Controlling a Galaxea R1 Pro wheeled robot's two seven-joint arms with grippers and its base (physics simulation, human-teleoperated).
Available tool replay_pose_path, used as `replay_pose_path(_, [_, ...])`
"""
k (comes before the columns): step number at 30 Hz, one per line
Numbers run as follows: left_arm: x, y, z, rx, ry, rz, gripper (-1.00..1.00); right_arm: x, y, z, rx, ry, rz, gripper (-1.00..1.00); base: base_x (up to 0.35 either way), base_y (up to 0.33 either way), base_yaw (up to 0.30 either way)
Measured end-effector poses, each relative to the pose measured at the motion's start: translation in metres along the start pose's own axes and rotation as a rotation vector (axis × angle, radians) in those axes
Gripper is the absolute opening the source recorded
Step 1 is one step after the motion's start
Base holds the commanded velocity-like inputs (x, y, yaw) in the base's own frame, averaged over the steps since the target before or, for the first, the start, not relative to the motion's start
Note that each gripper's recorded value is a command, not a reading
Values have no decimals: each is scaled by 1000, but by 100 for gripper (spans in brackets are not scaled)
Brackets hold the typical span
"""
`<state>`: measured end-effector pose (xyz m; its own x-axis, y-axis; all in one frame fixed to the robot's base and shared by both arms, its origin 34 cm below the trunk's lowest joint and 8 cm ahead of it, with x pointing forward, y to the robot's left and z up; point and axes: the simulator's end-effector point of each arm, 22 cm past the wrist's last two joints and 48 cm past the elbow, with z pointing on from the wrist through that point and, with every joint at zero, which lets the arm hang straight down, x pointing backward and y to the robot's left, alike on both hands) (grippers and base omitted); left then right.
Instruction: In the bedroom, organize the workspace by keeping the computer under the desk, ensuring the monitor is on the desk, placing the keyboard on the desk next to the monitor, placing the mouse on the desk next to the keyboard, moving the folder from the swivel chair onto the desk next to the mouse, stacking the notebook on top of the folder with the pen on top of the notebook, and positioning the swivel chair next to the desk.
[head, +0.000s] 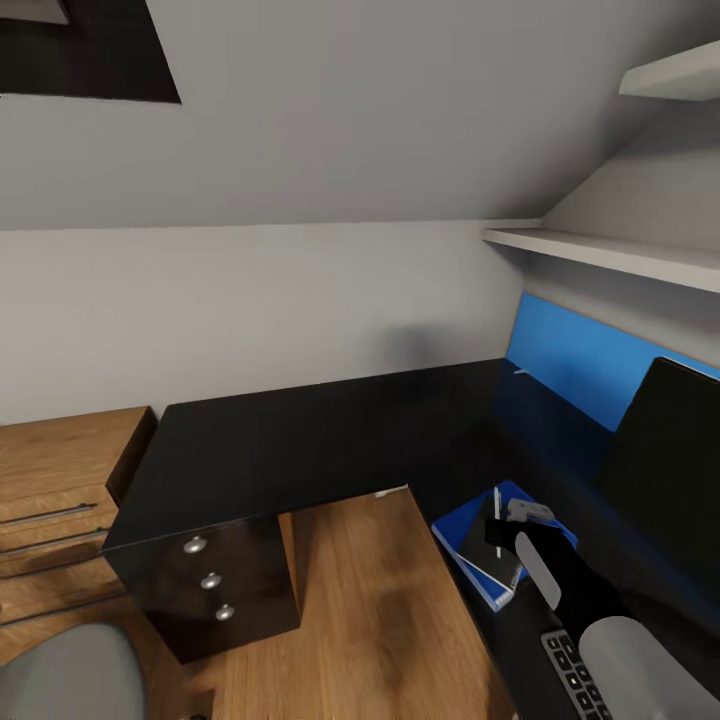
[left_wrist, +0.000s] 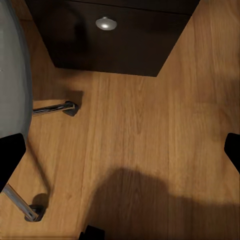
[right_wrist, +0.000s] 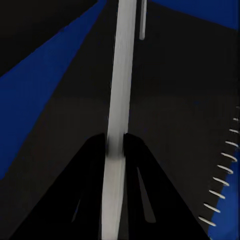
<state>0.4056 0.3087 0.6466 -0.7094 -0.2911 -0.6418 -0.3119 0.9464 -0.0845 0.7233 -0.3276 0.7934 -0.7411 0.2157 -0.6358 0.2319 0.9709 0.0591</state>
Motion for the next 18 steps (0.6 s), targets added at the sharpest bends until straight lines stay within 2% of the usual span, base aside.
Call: replay_pose_path(18, [0,0,0,0,0,0,100,1,0,0,0,2,-1,-100,-5,-1,0])
